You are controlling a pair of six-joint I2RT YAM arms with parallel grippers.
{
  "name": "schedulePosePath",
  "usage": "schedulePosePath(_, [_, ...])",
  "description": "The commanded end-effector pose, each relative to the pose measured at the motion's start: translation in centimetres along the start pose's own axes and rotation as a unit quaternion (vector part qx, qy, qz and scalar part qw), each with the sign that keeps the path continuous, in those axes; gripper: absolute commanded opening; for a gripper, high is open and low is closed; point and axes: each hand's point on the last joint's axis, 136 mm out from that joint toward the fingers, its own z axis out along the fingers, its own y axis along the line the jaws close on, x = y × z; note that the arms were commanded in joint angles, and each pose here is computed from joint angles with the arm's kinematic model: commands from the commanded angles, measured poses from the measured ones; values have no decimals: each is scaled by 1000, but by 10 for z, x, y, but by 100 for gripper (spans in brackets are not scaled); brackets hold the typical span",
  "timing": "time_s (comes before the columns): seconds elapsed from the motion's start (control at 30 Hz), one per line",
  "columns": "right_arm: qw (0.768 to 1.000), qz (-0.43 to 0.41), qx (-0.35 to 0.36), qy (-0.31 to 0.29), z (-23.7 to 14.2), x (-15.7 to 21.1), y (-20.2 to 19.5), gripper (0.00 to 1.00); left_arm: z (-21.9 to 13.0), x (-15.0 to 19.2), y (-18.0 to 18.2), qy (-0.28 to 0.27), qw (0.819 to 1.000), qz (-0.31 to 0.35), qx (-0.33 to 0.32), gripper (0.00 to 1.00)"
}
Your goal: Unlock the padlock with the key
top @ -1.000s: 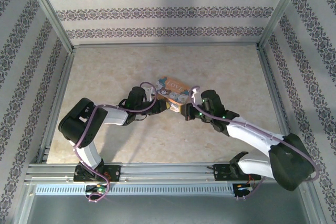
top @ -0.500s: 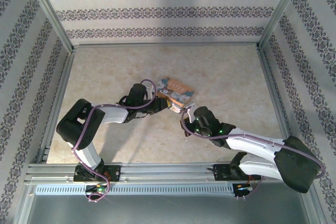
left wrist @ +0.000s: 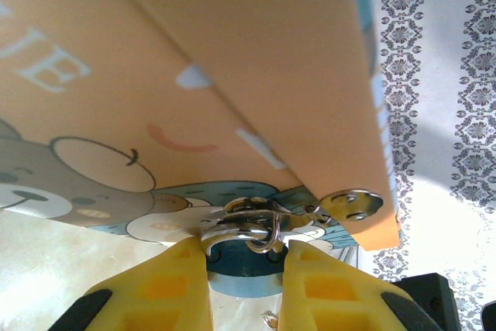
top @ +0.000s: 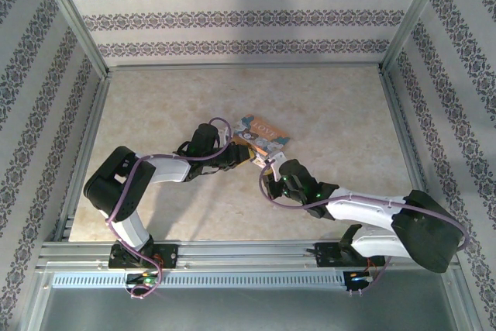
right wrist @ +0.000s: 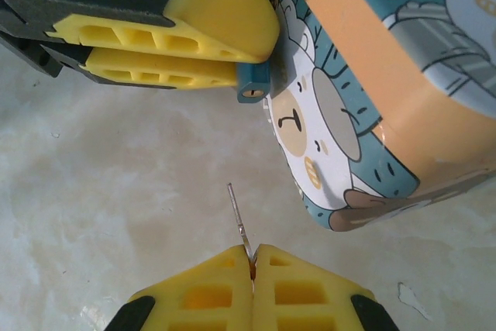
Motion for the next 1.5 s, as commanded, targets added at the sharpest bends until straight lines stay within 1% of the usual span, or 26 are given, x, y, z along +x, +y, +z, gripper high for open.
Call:
schedulePosePath(0.0, [1000,-14,10,-24,2,-12,0,0,2,-4,-29,-2,999,17,39,20])
schedulePosePath(0.63, [998,-15,33,-56,13,-36,-3,0,4,-3,-27,-2,999,12,44,20])
schedulePosePath(1.47, [997,-5,49,-64,23,-40,-8,0,4,-1,-24,-3,999,9,43,19])
